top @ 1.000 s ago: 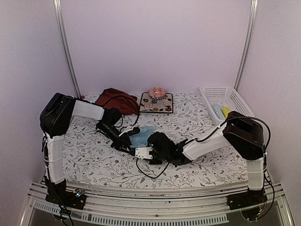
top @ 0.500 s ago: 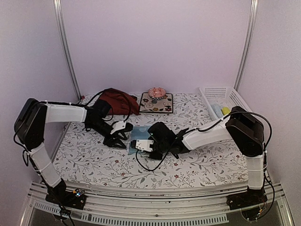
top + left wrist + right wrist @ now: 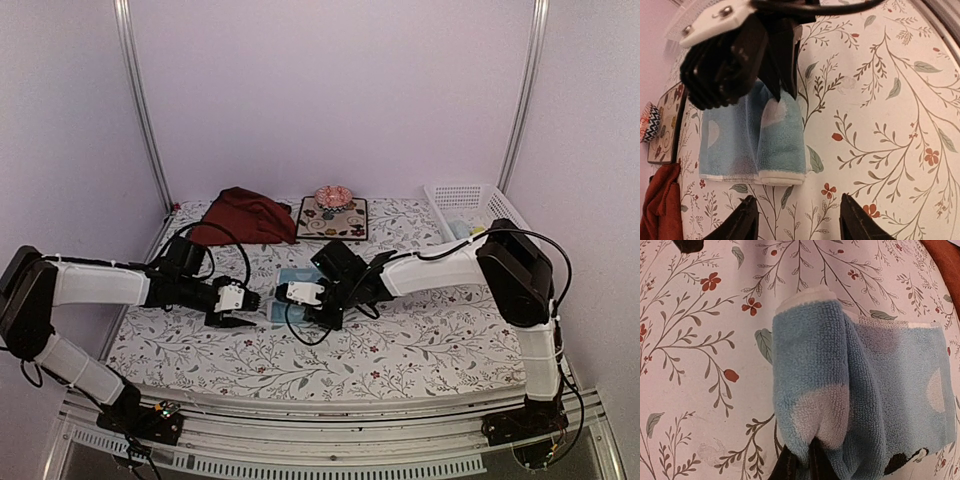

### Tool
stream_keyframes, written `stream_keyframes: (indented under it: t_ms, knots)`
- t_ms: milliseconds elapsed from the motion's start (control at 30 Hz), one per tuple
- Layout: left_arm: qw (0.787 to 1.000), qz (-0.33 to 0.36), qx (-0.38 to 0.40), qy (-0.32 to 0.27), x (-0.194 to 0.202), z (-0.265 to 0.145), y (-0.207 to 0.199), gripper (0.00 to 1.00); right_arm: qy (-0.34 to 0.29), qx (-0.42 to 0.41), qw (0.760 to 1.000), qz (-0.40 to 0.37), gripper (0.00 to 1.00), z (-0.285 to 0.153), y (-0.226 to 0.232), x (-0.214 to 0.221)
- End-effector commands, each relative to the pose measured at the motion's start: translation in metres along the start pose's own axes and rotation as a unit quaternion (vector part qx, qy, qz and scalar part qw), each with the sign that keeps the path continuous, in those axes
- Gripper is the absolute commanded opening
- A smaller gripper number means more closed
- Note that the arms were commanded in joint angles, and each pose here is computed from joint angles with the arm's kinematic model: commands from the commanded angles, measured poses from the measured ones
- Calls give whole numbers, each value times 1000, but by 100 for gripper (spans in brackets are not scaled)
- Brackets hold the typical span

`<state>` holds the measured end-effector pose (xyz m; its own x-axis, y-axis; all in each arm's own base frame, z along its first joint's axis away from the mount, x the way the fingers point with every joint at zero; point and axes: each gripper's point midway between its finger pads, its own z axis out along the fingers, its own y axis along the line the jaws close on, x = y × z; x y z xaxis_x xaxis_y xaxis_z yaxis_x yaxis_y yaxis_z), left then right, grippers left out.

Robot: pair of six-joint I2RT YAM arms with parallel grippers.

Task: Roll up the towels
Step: Roll the towel at the center of the board.

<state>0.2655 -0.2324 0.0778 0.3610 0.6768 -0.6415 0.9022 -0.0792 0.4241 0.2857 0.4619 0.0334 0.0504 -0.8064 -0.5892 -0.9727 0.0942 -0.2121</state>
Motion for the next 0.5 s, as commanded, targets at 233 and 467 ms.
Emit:
stream_keyframes:
  t_ms: [233,467]
  knots:
    - [981,169,-97,-18,-11,10,14,54,10,-117,989,91,8,-2,2,3]
    - [972,216,-98,3,-11,35,8,53,8,-152,982,111,8,-2,2,-3]
